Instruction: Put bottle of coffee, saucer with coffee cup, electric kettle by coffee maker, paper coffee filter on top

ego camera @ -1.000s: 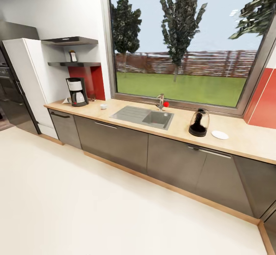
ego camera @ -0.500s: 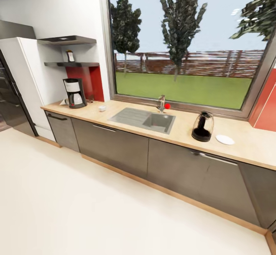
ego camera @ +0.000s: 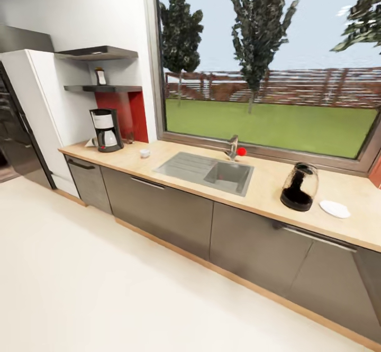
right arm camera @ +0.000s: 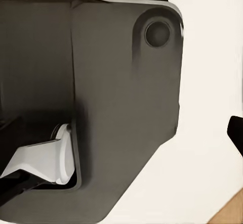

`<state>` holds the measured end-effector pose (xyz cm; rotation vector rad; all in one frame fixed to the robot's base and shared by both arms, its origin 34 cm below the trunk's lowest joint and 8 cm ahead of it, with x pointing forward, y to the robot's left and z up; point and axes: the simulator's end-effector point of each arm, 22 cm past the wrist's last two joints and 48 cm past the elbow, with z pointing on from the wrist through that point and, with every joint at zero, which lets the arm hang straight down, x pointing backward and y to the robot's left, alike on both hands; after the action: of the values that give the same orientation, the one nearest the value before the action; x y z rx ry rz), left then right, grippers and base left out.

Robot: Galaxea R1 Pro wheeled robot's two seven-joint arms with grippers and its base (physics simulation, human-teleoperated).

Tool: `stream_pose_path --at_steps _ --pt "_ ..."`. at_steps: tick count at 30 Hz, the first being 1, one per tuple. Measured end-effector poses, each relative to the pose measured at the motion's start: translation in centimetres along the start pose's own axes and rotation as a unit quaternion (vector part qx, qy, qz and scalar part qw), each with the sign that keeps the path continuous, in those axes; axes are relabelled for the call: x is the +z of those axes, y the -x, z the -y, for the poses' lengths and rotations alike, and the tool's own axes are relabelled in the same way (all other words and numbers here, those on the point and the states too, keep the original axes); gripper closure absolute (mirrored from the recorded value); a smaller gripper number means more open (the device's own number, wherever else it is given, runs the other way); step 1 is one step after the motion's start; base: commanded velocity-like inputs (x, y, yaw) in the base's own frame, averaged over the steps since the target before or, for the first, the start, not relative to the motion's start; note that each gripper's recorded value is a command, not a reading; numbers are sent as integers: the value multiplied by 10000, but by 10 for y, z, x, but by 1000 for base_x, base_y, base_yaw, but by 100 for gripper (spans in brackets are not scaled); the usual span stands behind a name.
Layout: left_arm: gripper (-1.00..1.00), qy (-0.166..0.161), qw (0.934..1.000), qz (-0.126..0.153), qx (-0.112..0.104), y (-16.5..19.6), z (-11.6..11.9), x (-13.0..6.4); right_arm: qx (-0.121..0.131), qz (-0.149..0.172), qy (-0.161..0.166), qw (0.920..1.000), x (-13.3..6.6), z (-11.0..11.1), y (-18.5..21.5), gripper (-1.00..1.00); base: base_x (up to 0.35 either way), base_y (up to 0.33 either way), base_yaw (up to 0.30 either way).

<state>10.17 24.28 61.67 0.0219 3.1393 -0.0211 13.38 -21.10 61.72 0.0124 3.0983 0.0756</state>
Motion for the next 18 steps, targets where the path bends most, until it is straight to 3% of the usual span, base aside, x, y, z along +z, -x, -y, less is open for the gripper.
stream_pose_path --at_steps 6,18 --pt "-100 0 10000 -19 -2 -1 0 0 0 -18 0 10000 0 0 -1 -100 338 59 242" --pt "-100 1 10000 -50 -6 -3 0 0 2 -58 -1 10000 0 0 -4 -100 329 165 239"
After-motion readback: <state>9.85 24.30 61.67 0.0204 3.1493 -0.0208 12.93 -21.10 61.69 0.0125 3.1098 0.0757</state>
